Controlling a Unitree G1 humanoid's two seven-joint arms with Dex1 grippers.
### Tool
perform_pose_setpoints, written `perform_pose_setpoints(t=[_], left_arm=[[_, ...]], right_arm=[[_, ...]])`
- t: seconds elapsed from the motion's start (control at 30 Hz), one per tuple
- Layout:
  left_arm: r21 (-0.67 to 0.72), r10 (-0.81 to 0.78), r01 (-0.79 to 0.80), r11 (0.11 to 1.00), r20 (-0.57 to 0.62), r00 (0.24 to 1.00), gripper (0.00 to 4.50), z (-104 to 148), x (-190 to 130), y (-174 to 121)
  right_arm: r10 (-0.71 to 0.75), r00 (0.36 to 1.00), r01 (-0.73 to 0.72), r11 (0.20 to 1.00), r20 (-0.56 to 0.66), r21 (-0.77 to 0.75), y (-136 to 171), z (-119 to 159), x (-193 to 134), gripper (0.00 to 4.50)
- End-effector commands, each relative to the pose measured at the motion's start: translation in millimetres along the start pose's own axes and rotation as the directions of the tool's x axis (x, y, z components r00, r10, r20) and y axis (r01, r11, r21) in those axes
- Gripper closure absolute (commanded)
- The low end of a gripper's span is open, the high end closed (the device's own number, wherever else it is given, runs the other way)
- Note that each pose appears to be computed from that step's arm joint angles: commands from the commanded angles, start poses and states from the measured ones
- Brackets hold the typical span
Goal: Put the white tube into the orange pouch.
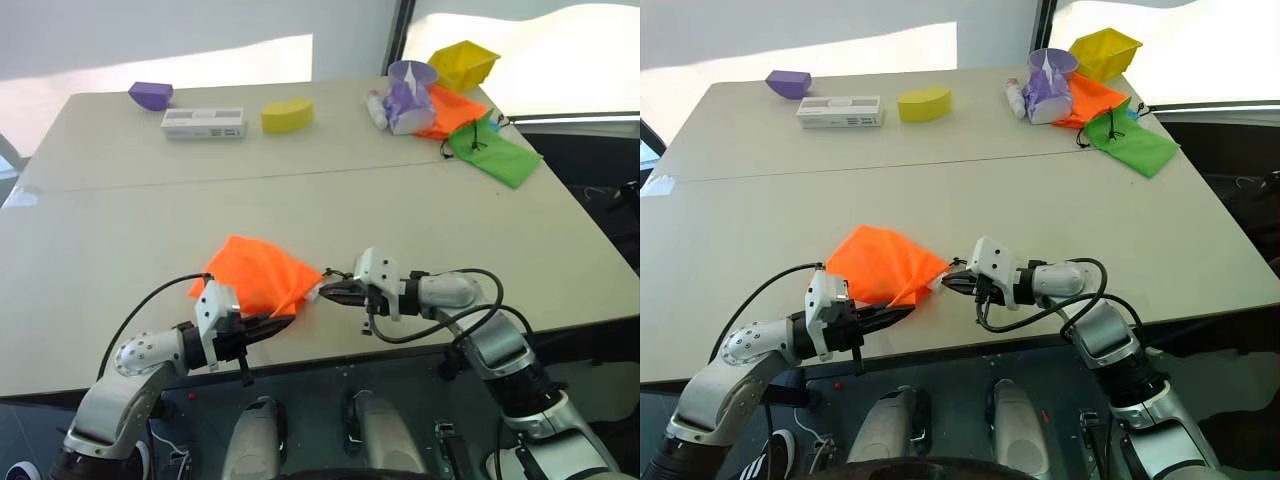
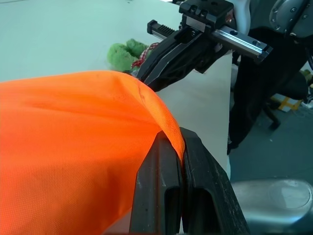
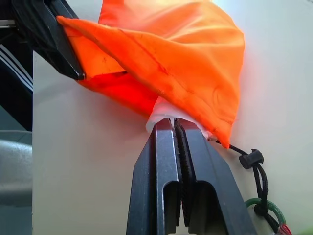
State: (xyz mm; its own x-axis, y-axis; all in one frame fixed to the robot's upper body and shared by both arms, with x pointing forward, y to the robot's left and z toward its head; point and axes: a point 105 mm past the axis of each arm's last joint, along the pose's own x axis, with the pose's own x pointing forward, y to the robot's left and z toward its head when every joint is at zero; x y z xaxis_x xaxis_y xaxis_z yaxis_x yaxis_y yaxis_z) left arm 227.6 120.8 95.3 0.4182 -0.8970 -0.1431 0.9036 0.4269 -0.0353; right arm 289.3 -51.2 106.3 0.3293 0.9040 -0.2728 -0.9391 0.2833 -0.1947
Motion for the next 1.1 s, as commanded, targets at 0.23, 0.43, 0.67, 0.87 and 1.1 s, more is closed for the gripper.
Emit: perform_pose_setpoints(t=[0.23, 0.43, 0.67, 0.87, 1.1], left_arm=[[0.044, 0.005, -0.005, 0.999, 0.014, 1.000, 4.50, 7, -4, 0], [0.052, 0.002, -0.003, 0.999, 0.025, 1.000, 4.50, 8, 0, -1], [0.054, -0.005, 0.004, 0.999, 0.029, 1.000, 4.50, 8, 0, -2], [0.051, -0.005, 0.004, 0.999, 0.027, 1.000, 4.50, 8, -1, -4], [0.045, -0.009, 0.009, 0.999, 0.012, 1.000, 4.50, 4, -4, -7]], right_arm=[[0.019, 0.996, -0.029, 0.991, -0.082, -0.134, -2, -3, -23, 4.40], [0.018, 0.995, -0.031, 0.991, -0.098, -0.128, -2, -9, -22, 4.40], [-0.009, 0.999, 0.004, 0.994, -0.048, -0.106, 7, -15, 8, 4.40], [-0.095, 0.991, 0.098, 0.995, 0.089, -0.031, -2, 9, 27, 4.40], [-0.087, 0.991, 0.093, 0.994, 0.101, -0.060, 1, 9, 24, 4.40]])
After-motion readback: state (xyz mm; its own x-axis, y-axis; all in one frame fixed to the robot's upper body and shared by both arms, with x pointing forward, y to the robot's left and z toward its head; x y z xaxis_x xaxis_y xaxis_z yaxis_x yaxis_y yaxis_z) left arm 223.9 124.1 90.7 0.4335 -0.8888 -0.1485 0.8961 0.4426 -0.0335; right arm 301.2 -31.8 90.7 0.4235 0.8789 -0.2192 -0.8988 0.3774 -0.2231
